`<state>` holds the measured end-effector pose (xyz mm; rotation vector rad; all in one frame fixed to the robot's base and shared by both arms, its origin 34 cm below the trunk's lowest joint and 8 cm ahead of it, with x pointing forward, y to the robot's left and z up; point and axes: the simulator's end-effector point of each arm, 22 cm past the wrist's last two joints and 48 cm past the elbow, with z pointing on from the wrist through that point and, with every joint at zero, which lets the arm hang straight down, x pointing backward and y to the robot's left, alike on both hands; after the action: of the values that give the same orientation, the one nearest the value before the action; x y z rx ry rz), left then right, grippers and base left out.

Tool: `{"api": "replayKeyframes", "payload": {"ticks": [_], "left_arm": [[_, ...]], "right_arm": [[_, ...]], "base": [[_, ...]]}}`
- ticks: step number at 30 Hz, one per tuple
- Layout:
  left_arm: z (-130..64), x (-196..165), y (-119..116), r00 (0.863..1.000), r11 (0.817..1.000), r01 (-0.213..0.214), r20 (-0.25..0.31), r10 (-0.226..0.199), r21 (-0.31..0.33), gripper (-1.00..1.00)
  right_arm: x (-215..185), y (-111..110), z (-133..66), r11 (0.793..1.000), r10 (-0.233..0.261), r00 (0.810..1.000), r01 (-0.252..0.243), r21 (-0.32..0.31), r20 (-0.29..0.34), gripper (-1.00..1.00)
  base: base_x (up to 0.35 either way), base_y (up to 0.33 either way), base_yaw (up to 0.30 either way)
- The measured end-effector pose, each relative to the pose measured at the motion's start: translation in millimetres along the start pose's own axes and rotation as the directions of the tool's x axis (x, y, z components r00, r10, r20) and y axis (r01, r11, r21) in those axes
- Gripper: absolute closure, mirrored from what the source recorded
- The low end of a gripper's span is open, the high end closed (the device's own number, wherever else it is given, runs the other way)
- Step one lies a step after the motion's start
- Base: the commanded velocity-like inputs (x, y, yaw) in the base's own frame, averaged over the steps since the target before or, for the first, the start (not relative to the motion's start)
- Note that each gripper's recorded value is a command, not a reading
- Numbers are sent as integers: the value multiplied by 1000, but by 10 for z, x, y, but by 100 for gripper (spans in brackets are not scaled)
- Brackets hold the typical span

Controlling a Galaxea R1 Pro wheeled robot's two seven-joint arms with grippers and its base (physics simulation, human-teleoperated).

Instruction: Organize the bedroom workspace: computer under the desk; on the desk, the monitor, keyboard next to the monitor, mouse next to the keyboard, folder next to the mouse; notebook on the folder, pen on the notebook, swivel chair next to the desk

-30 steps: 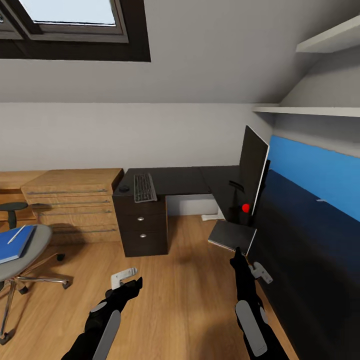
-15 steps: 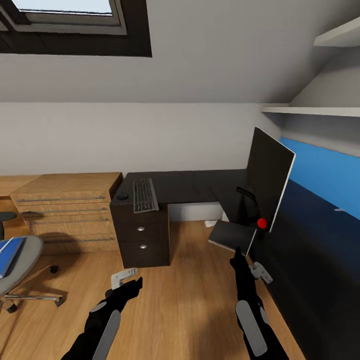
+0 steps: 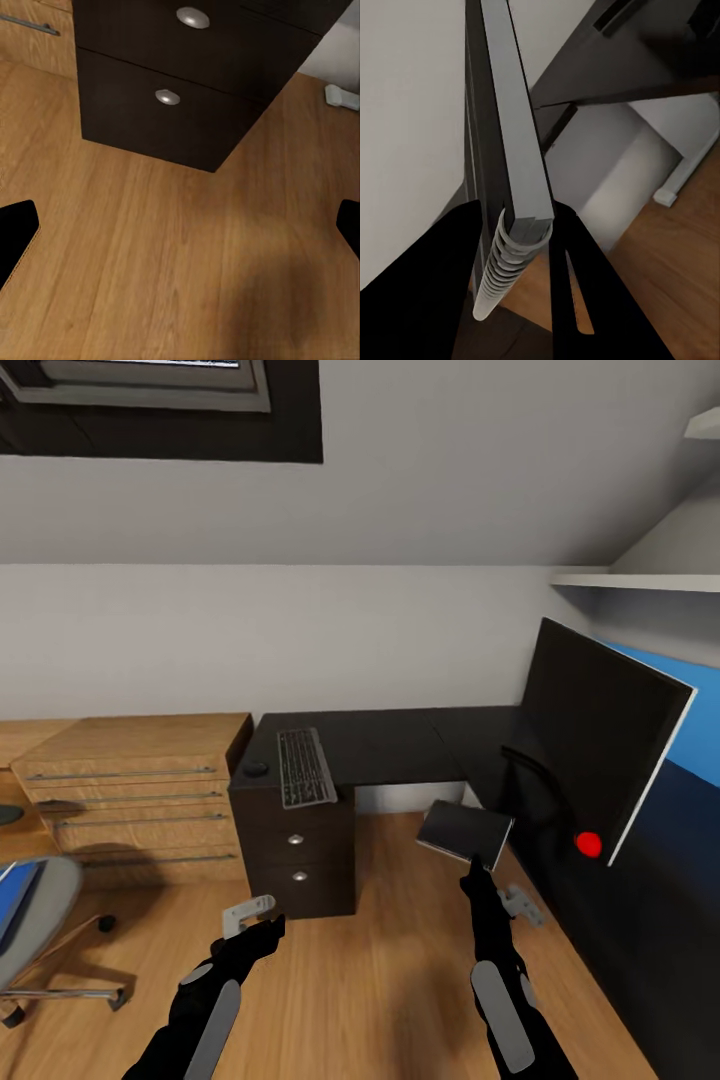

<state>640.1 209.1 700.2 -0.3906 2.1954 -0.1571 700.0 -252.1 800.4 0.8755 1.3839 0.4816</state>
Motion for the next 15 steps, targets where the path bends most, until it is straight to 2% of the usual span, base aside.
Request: {"api": "replayKeyframes", "payload": {"ticks": [15], "left_arm": [[0, -1, 2, 1000, 1000, 0, 0, 0, 0, -100]], "right_arm": [[-45, 40, 10, 1000, 1, 1000, -1, -9, 9, 100]], "base": [[271, 234, 0]]}}
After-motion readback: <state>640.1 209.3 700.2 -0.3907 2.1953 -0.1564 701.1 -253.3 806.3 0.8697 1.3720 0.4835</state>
